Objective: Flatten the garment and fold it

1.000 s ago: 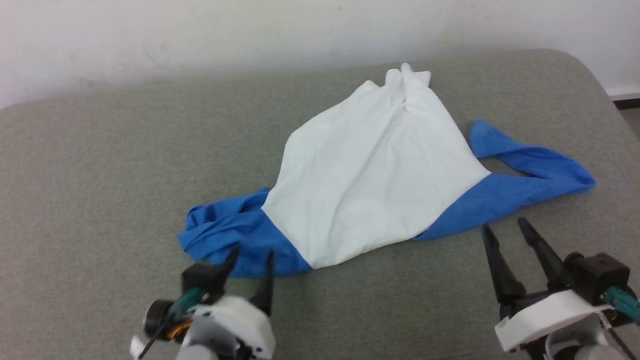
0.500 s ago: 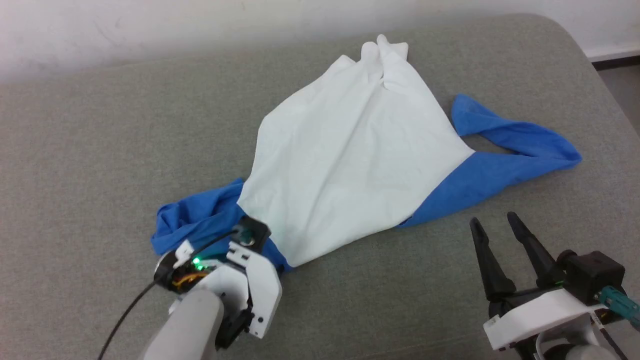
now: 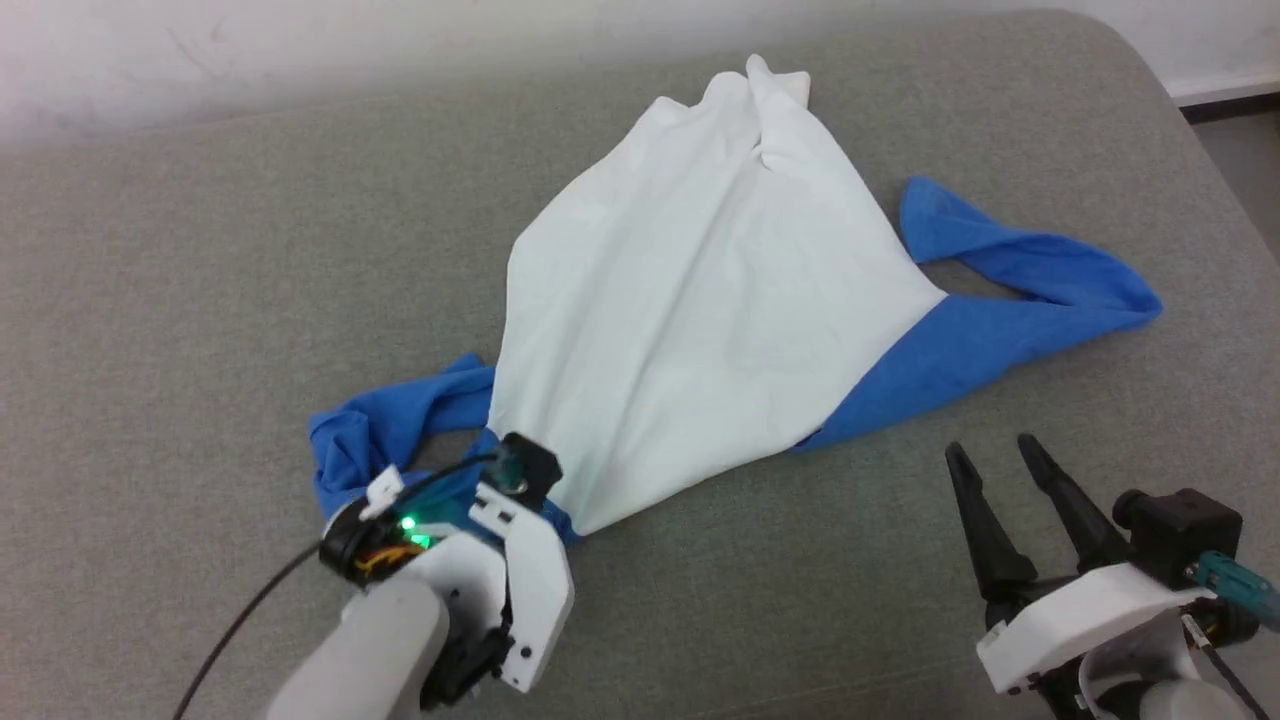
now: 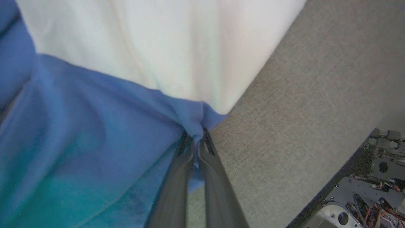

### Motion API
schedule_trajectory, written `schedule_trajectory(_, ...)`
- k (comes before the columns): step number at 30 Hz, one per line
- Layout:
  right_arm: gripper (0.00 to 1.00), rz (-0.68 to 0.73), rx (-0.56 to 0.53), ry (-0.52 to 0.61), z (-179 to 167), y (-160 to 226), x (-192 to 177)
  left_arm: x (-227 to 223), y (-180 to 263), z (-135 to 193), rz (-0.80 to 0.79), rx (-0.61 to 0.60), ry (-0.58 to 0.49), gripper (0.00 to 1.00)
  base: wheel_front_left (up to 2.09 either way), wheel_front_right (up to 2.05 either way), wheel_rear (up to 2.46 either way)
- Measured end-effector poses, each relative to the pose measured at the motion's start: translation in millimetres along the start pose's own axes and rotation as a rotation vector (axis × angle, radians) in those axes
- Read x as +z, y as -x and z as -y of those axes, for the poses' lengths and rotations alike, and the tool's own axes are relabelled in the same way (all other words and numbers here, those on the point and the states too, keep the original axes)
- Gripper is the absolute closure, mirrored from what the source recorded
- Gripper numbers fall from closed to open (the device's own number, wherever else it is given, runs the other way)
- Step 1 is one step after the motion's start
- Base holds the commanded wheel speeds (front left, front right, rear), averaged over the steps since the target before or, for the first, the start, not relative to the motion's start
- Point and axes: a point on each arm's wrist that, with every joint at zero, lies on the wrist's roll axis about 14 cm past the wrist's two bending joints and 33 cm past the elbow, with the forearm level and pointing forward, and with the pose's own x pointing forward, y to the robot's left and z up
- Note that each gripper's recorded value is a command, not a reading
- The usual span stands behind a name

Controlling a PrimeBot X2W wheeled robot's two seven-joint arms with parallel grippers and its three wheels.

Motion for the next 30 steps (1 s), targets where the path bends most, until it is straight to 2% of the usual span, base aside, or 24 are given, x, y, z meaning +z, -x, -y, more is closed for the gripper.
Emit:
schedule_trajectory(6, 0.0, -0.186, 0.013, 0.008, 10.1, -1.9, -30.6, 12.4, 11.8, -12.8, 0.216, 0.11, 0.126, 1.0, 0.0, 0.0, 0.0)
schedule_trajectory(13, 0.0, -0.373, 0.145, 0.105, -5.2, -33.2, -48.5, 45.8, 35.5, -40.0, 0.44, 0.221, 0.196, 1.0, 0.0, 0.0, 0.0)
schedule_trajectory(21, 0.0, -0.57, 0.273, 0.243, -24.0, -65.2, -79.5, 70.6, 37.5, -50.2, 0.562, 0.237, 0.218, 1.0, 0.0, 0.0, 0.0)
schedule_trajectory(27, 0.0, -0.724, 0.315, 0.292, -25.1, -74.8, -108.4, 62.7, 26.6, -58.9, 0.557, 0.25, 0.253, 1.0, 0.0, 0.0, 0.0)
schedule_trajectory(28, 0.18, -0.743, 0.323, 0.289, -26.5, -75.9, -111.1, 60.5, 25.1, -60.4, 0.555, 0.253, 0.258, 1.0, 0.0, 0.0, 0.0)
schedule_trajectory(29, 0.62, -0.763, 0.327, 0.282, -26.8, -76.6, -113.5, 57.7, 23.4, -61.9, 0.55, 0.257, 0.265, 1.0, 0.0, 0.0, 0.0)
schedule_trajectory(30, 0.89, -0.781, 0.333, 0.278, -27.6, -77.2, -115.4, 55.2, 22.0, -63.0, 0.544, 0.259, 0.27, 1.0, 0.0, 0.0, 0.0)
